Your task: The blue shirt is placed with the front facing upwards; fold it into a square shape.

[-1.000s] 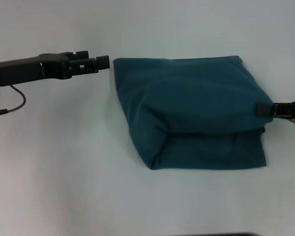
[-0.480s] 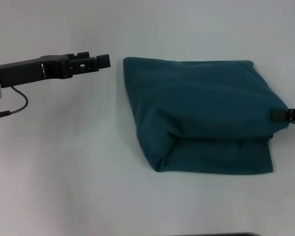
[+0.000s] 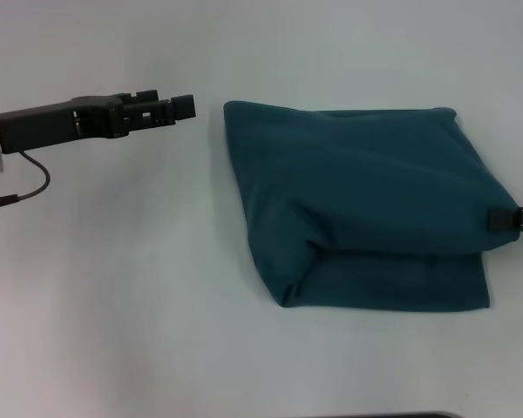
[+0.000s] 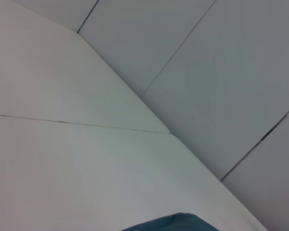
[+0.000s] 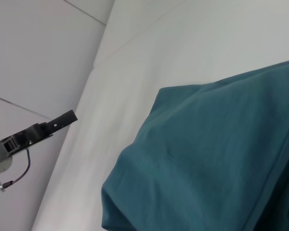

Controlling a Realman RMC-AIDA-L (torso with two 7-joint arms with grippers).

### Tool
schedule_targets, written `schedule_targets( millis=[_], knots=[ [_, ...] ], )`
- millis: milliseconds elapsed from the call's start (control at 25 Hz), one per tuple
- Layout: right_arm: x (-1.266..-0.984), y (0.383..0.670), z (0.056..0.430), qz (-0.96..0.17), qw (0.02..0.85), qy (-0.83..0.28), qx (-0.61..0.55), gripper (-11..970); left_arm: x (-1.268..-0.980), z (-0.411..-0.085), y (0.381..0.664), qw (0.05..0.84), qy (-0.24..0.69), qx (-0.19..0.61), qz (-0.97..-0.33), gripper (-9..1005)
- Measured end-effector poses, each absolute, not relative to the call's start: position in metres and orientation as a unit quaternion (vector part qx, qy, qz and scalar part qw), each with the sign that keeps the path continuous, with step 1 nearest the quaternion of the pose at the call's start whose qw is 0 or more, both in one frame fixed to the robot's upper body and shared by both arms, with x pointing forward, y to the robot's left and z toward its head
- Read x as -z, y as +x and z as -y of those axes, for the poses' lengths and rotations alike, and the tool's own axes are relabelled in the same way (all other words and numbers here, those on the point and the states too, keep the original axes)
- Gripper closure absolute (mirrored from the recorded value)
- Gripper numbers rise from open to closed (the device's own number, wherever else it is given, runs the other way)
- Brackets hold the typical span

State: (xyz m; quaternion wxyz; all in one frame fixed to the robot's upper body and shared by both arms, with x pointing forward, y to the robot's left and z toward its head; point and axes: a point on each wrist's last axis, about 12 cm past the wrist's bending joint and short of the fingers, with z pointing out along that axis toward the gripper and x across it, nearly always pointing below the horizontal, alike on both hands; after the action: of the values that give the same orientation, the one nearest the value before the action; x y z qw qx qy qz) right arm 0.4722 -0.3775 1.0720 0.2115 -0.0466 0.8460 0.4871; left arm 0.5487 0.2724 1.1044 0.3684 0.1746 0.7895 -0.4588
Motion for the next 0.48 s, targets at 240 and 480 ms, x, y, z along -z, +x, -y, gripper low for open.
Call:
schedule_targets(
  millis=[240,480],
  knots=[
    [-1.071,0.477,0.374,-0.846,0.216,-0.047,-0.485,920,-1.1,-0.277,0.544,0.366,0.171,0.452,-0.795,33],
    [-1.07,0.483,0.366,-0.844,0.215,-0.049,-0.49,919,-1.09,-0.281,0.531,0.373,0.167,0.443,-0.798,32]
  ],
)
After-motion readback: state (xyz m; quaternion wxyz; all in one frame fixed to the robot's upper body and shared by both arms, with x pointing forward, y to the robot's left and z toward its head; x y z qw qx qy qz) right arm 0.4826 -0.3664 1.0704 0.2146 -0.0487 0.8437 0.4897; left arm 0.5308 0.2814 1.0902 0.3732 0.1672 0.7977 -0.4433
